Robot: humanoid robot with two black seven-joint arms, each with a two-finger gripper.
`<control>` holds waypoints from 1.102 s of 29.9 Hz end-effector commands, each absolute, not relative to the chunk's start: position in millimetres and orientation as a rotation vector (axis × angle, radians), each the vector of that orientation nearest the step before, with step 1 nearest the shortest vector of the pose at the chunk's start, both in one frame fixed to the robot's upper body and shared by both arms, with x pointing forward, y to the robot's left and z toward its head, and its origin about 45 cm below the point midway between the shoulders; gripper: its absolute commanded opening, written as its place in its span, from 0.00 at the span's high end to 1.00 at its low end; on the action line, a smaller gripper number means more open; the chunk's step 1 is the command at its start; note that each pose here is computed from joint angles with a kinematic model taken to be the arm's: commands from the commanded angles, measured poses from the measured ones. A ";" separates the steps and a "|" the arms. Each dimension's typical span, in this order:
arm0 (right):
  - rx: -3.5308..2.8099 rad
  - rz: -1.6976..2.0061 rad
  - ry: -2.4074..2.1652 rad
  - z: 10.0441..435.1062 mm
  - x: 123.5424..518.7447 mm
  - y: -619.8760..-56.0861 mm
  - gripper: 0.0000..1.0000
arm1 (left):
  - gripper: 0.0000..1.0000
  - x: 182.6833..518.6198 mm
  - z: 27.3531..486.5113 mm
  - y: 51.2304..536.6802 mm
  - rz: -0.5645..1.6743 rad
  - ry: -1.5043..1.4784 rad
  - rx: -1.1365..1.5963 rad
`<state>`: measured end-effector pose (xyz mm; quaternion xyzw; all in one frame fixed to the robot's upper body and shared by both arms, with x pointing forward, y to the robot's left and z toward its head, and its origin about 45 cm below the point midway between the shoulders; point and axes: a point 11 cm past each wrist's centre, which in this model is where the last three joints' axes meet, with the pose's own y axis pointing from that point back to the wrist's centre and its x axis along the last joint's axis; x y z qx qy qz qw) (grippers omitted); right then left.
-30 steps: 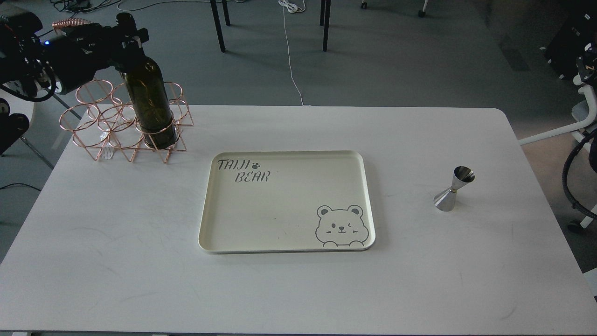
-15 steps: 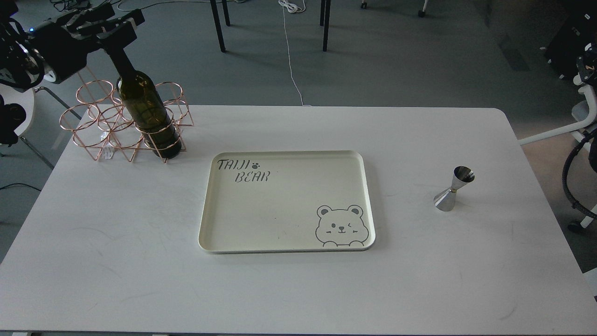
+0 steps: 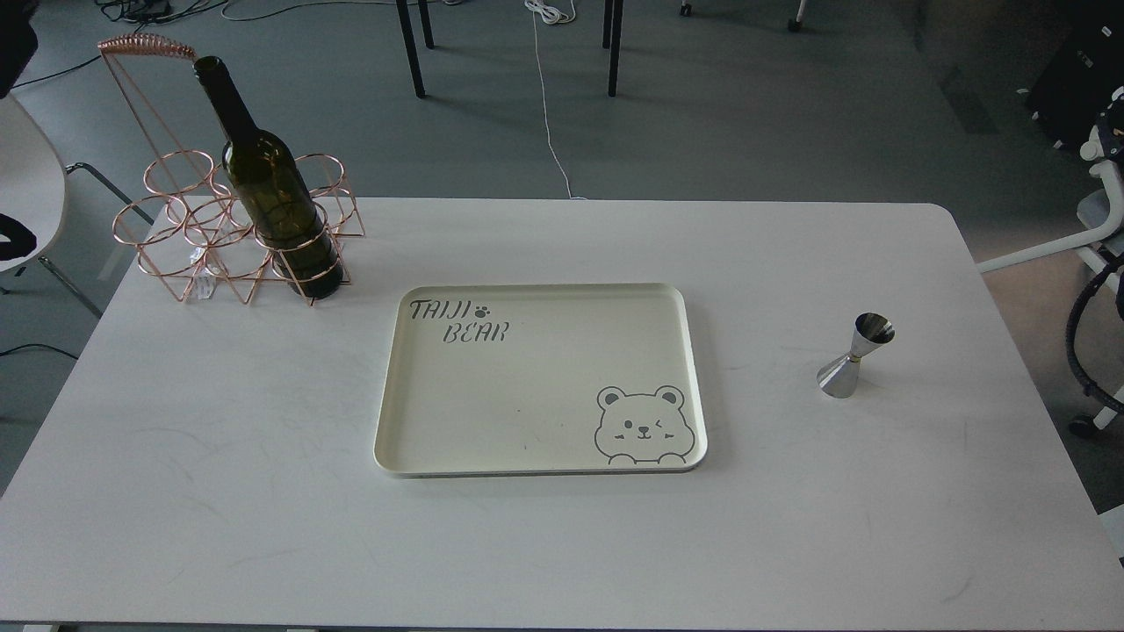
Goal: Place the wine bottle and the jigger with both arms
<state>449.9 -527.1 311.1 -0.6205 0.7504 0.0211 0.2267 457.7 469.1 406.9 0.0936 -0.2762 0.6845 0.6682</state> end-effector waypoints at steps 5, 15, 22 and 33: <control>-1.700 0.087 2.055 302.2 448.6 -524.1 0.01 | 0.02 448.3 383.7 507.6 1.639 -0.266 -0.093; -1.644 0.196 2.045 265.4 439.5 -516.5 0.01 | 0.02 431.6 315.1 530.0 1.658 0.102 -0.484; -1.550 0.428 2.030 216.0 428.0 -504.8 0.01 | 0.02 418.1 266.9 521.8 1.652 0.237 -0.567; -1.556 0.521 2.012 196.7 428.1 -488.7 0.01 | 0.02 393.2 221.9 525.9 1.721 0.343 -0.679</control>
